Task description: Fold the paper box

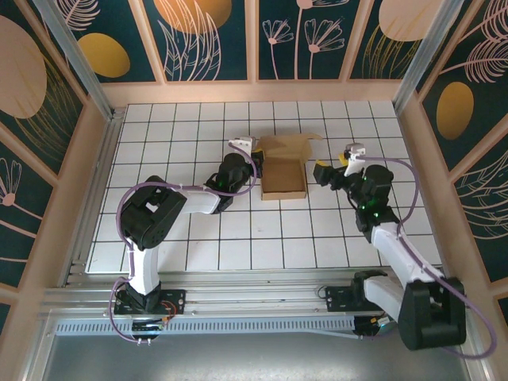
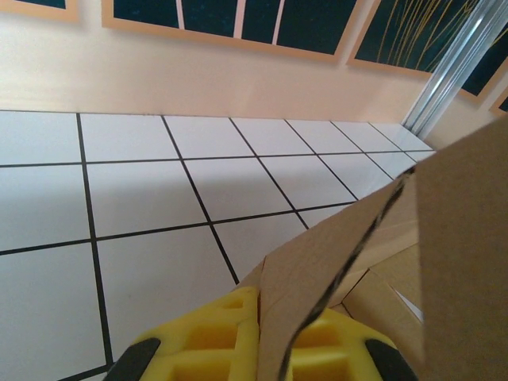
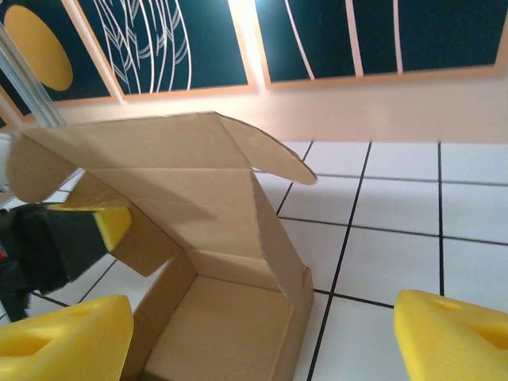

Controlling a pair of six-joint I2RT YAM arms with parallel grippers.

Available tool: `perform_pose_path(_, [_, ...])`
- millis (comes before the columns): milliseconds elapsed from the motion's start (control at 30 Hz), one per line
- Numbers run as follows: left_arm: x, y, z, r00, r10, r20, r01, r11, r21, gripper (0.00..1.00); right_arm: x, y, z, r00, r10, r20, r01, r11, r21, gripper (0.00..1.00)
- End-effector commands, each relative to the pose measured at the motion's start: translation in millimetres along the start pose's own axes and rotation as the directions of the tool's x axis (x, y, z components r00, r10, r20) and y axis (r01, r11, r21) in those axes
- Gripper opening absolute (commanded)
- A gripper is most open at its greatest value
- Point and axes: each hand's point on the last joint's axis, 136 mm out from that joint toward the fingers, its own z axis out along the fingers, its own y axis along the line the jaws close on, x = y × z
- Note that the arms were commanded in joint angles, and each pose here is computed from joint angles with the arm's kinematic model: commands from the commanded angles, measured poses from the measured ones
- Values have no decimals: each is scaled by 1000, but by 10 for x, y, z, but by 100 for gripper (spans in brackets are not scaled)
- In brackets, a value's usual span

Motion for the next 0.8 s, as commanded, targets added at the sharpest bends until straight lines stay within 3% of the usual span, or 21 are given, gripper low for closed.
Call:
perform_pose_path(0, [784, 40, -47, 966, 34, -255, -33, 999, 11, 4, -21, 224, 203, 999, -27, -43, 17, 975, -221, 80])
perform_pose_path(133, [697, -24, -6, 969, 13, -247, -8, 1000, 24, 4, -14, 192, 392, 997, 30, -71, -50, 956, -288, 65])
perform_pose_path(267, [673, -43, -14, 969, 9, -246, -2, 1000, 29, 4, -38, 38, 535, 997, 65, -44, -73, 969, -237, 50])
perform_pose_path(400, [651, -51, -20, 969, 17, -245, -10, 999, 31, 4, -45, -146, 644, 998, 62, -17, -63, 986, -154, 46])
perform_pose_path(767, [595, -93, 0, 971, -10, -241, 20, 999, 36, 4, 118, -166, 816, 994, 99, -38, -104, 980, -171, 21])
